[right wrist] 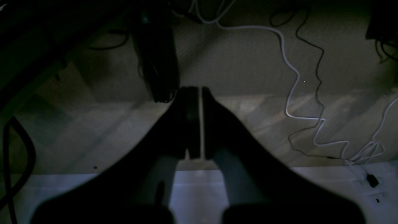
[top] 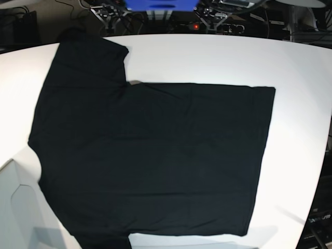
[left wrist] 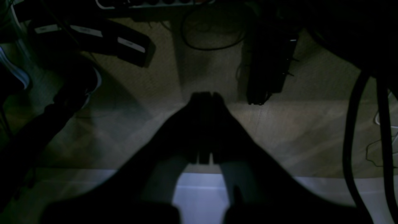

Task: Fold the T-shirt properly

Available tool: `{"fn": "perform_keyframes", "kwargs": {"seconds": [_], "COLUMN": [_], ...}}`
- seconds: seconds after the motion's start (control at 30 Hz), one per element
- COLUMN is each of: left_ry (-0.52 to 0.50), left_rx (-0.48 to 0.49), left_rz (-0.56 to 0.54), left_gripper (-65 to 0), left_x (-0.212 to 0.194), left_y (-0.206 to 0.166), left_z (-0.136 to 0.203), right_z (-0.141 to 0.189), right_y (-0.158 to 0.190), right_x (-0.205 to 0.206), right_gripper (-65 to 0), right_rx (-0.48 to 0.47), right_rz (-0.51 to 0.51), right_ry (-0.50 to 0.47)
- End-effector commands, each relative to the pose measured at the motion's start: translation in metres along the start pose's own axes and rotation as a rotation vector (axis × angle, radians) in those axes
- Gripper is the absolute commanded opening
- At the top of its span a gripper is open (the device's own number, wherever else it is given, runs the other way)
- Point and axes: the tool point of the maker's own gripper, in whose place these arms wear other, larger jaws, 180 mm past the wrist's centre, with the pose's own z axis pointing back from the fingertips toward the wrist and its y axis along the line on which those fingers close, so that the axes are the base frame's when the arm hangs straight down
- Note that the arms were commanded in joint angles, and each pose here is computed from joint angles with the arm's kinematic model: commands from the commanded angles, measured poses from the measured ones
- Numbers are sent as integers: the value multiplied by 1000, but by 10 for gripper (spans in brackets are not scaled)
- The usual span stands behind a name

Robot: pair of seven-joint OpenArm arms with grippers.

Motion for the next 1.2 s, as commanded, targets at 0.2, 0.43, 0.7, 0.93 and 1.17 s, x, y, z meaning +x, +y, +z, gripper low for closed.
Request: {"fn": "perform_keyframes", "kwargs": {"seconds": [0.2, 0.43, 0.7, 0.93, 1.17], "left_ry": [2, 2, 2, 2, -25], "left_rx": [4, 4, 4, 4, 6], "left_rz": [-2, -2, -2, -2, -8], "left_gripper": [-650, -650, -650, -650, -650], "left_x": [-3, -3, -3, -3, -19], "left_y": [2, 2, 2, 2, 6], "left_z": [0, 0, 0, 0, 3], "right_z": [0, 0, 0, 0, 5], "right_y": [3, 3, 4, 4, 2], "right_x": [-6, -6, -6, -6, -29], "right_gripper": [-650, -650, -650, -650, -650], "right_rx": [17, 17, 19, 19, 15], "right_rz": [0, 0, 0, 0, -2], "right_ry": [11, 11, 11, 11, -7]}}
